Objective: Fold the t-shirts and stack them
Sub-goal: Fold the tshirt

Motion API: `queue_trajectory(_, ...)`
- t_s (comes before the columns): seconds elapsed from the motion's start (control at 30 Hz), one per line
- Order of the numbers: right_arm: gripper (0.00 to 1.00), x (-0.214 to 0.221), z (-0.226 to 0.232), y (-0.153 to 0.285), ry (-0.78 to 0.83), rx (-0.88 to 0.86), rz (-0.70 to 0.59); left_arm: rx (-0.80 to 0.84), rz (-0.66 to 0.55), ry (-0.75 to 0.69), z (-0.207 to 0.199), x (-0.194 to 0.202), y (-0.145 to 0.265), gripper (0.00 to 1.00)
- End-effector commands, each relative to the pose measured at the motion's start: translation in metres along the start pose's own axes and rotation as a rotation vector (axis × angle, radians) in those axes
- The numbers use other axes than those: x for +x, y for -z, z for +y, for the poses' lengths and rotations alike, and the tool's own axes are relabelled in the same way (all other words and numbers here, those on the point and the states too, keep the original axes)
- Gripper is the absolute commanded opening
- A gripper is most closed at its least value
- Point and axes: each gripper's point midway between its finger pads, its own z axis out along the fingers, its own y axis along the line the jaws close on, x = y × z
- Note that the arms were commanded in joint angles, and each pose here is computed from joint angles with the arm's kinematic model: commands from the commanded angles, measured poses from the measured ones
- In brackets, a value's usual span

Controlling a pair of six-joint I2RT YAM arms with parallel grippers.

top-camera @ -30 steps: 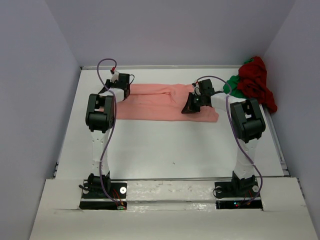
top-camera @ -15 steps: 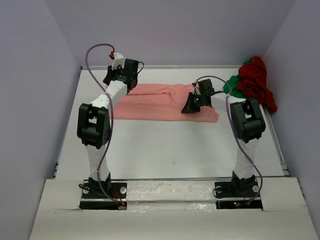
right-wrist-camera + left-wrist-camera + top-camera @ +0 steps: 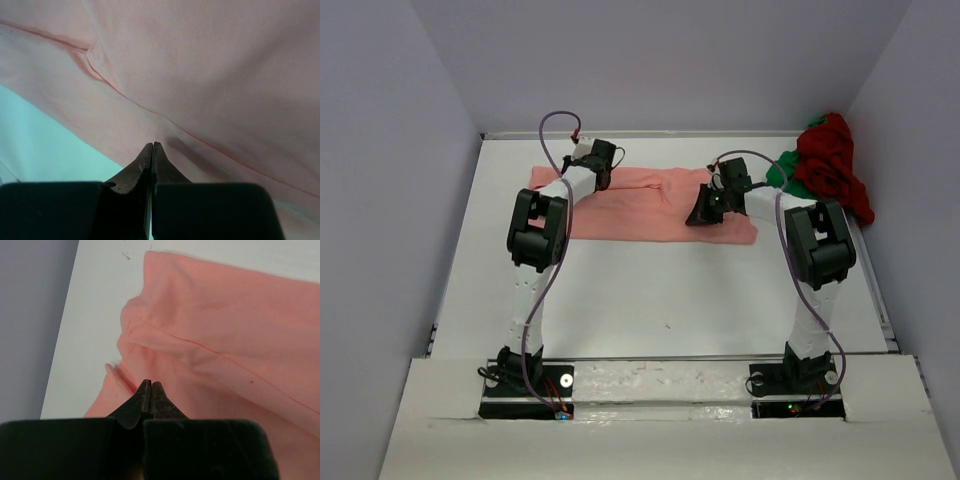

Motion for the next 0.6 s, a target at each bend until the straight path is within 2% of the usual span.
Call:
queue_trajectory(0.0, 0.0, -0.013, 0.009, 0.015, 0.025, 0.02, -0.061, -0.02, -0.062, 0.017, 0.012, -0.036, 0.001, 0.0)
queue_trajectory(0.17, 0.0, -0.015, 0.01, 0.015, 0.025, 0.023, -0.062, -0.043, -0.047, 0.022, 0.015, -0.045, -0.016, 0.0)
queue_trajectory(0.37, 0.0, -0.012, 0.001, 0.011, 0.015, 0.058, -0.049, -0.029, -0.088, 0.064, 0.012, -0.055, -0.018, 0.0)
queue_trajectory(0.57, 0.0, -0.008, -0.013, 0.004, -0.009, 0.112, -0.028, -0.068, -0.063, -0.008, 0.0, -0.049, -0.032, 0.0)
